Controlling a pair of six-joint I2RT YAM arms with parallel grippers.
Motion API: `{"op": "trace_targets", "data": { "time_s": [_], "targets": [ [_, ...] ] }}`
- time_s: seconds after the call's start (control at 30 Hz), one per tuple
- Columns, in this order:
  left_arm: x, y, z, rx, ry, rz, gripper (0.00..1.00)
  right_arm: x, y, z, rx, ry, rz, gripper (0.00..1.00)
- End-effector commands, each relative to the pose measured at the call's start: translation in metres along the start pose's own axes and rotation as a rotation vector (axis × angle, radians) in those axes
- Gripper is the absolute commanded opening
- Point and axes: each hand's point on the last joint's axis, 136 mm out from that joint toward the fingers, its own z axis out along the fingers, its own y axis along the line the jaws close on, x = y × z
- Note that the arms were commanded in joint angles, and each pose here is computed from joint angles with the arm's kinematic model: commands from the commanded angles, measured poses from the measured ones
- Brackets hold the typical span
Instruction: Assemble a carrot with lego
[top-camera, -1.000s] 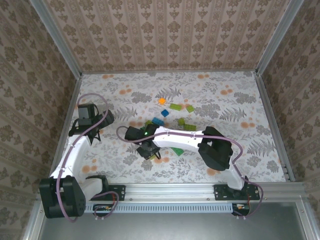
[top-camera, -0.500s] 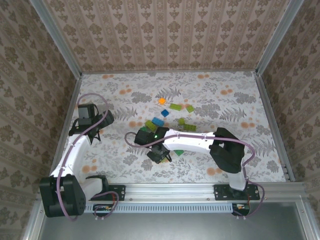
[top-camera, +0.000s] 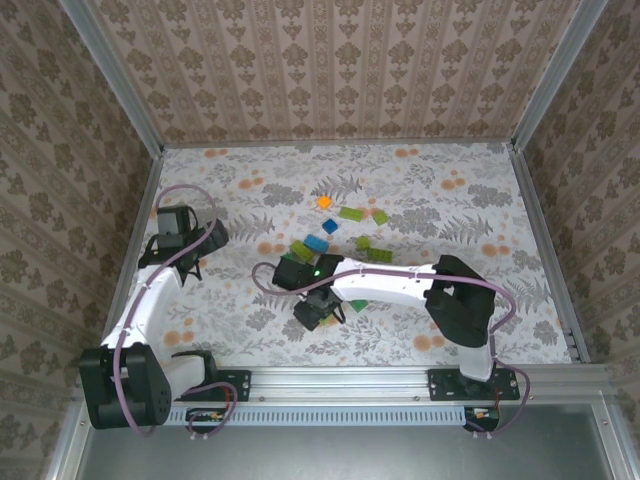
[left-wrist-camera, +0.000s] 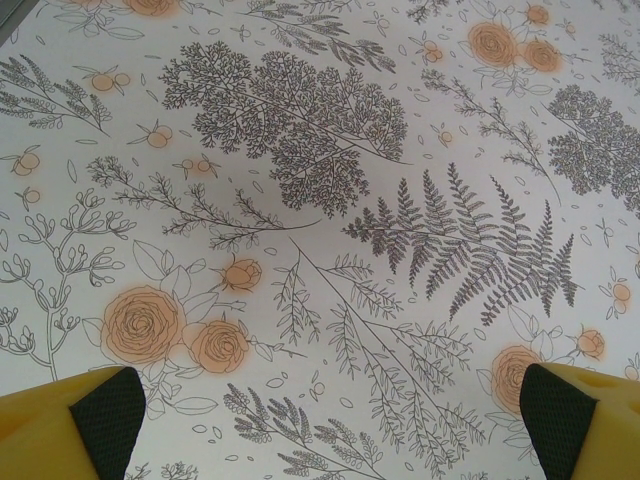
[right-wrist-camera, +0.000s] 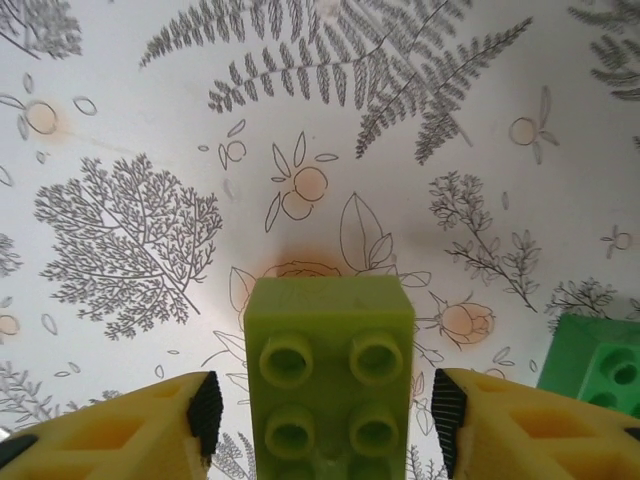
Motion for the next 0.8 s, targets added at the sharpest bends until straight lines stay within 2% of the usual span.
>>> {"op": "trace_targets", "data": {
  "time_s": [0.0,0.17,0.27,0.47,0.77],
  "targets": [
    [-0.012,-0.004,-0.005,0.013,-0.02,0.012,1.0,-0.003,-0.009,-0.031,-0.022,-0.053,0.016,0.65],
    [-0.012,-0.004,-0.006,0.014,-0.021,0.012,1.0,-0.001,-0.028,-0.054,-0.019,-0.096,0.051,0.67],
    [-0.012,-0.004,-0.007,0.016,-0.022,0.013,1.0,0.006,-0.048,-0.055,0.007,-0.092,0.087,0.66],
    [-0.012,-0.005,-0.009,0.02,-0.025,0.01,1.0,0.023,-0.082,-0.034,0.03,-0.046,0.162,0.65],
    [-0.011,-0.006,-0.01,0.026,-0.026,0.009,1.0,0.033,-0.091,0.005,0.03,0.025,0.189,0.65]
  ]
}}
